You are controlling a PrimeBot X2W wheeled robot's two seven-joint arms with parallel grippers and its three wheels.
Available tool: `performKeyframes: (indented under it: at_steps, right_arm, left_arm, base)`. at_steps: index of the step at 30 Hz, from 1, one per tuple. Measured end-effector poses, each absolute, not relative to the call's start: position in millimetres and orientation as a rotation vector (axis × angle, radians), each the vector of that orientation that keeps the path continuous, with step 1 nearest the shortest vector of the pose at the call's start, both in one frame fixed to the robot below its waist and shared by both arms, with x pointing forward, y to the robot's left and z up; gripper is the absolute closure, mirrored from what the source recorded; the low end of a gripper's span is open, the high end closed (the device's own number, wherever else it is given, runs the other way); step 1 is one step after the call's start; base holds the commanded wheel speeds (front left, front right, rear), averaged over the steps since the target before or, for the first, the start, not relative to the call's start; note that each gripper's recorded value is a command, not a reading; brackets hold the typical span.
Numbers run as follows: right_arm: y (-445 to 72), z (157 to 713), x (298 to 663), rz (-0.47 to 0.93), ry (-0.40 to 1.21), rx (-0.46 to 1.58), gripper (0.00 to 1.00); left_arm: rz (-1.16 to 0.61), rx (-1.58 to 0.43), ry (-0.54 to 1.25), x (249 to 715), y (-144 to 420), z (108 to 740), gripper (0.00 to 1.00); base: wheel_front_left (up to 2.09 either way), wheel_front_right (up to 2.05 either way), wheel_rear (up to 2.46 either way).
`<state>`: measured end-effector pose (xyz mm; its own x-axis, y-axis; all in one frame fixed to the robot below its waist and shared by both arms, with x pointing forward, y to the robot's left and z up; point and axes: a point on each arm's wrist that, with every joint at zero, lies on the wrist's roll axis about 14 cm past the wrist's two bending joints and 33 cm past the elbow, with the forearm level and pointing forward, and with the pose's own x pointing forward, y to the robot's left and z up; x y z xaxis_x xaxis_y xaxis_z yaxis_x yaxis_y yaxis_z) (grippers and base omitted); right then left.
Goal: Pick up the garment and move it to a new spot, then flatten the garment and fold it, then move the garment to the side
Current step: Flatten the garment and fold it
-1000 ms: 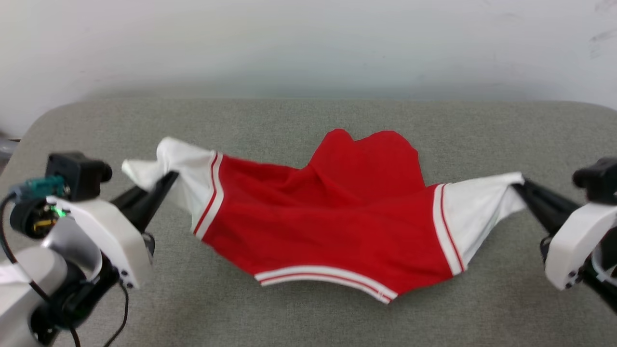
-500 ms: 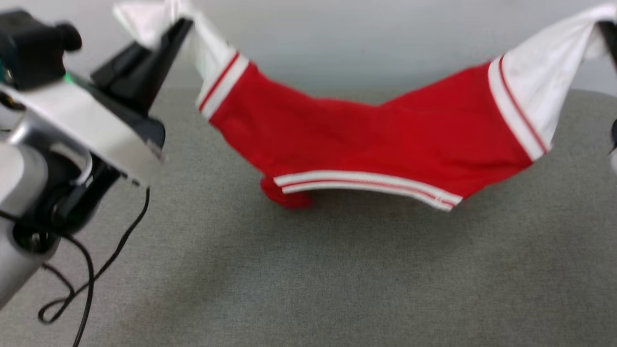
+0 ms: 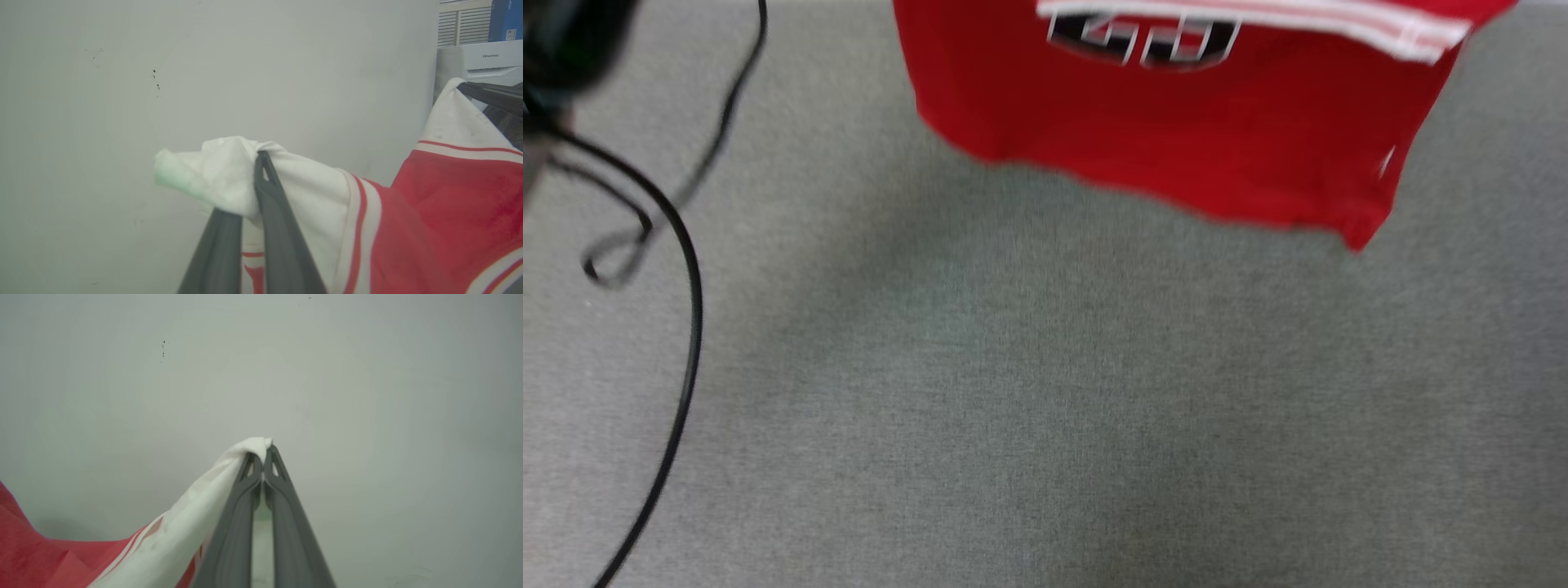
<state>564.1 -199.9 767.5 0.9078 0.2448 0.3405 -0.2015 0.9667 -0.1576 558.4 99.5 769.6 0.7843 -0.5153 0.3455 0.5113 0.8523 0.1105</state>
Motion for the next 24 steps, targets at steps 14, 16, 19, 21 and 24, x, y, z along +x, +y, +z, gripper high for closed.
performKeyframes:
  at_steps: [14,16,19,21,24]
  right_arm:
    - [-202,779,679,0.148,-0.460,-0.150,1.00]
    - [-199,766,690,0.154,-0.438,-0.150,1.00]
    - [-193,743,703,0.170,-0.399,-0.151,1.00]
    - [-188,726,709,0.183,-0.372,-0.160,1.00]
    - [-183,690,712,0.205,-0.305,-0.157,1.00]
  left_arm:
    - [-0.474,0.010,-0.408,678,110,761,1.00]
    - [-0.458,0.014,-0.390,688,115,751,1.00]
    - [-0.445,-0.001,-0.368,699,121,734,1.00]
    - [-0.437,0.001,-0.338,703,125,716,1.00]
    - [-0.419,-0.019,-0.288,704,134,682,1.00]
  base:
    - [0.00,0.00,0.00]
    - [0.00,0.00,0.00]
    - [0.00,0.00,0.00]
    - [0.00,0.00,0.00]
    - [0.00,0.00,0.00]
